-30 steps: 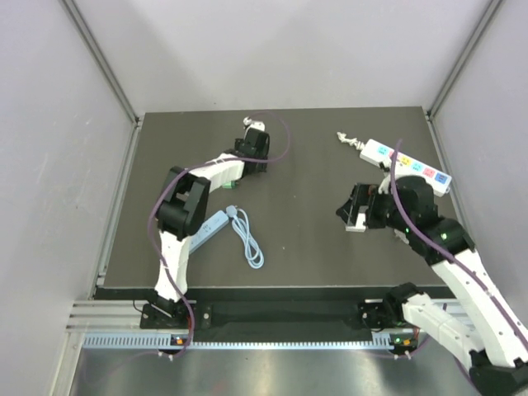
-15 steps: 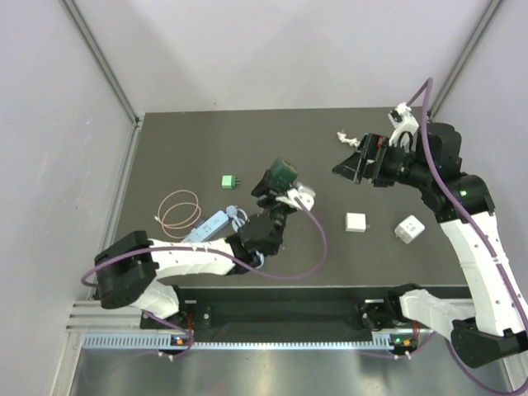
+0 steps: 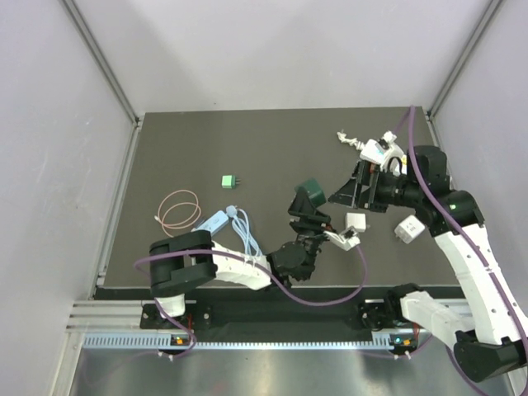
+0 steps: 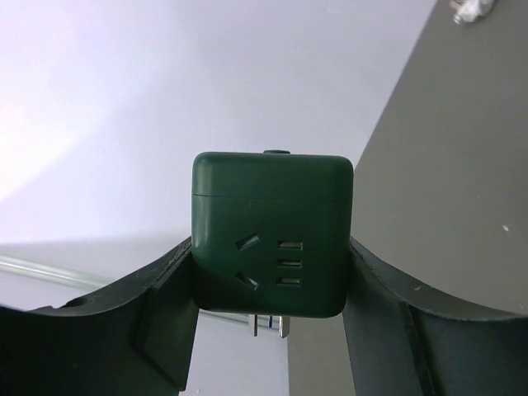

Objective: Insert the plug

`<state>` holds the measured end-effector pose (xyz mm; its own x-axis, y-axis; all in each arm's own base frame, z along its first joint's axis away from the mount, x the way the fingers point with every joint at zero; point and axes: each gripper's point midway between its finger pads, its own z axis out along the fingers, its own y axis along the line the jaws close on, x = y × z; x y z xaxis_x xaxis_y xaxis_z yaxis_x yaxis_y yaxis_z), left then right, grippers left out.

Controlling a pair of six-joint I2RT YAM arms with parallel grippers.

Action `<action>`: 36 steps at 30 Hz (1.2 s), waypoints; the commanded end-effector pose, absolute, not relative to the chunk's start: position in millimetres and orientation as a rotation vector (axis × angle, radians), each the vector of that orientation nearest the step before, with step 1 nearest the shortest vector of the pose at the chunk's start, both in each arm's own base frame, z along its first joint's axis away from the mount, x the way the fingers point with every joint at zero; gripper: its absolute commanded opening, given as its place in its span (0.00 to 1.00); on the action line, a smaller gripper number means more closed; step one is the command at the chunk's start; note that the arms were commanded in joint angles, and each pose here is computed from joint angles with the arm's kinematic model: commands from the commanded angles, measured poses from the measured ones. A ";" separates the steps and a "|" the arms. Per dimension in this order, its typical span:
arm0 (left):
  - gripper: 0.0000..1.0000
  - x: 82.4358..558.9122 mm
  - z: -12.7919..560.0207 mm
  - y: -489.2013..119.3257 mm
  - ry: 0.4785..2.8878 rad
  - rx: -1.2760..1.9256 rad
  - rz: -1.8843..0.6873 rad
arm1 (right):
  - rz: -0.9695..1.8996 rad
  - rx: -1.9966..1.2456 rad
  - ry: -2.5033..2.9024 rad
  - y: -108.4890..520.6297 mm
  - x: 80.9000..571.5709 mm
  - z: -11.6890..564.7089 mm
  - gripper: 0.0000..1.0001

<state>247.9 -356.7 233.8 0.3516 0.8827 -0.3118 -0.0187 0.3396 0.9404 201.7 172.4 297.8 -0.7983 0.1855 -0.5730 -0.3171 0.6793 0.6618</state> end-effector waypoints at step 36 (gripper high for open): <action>0.00 193.2 367.6 -315.6 1.350 0.519 -0.452 | 1.222 -0.549 1.864 218.5 241.5 418.3 0.99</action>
<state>199.1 -311.0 362.6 0.1768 0.0431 -0.9833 0.5469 0.8263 0.1346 245.0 218.5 414.4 -0.5508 0.1074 -0.8277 -0.7338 0.4104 0.5415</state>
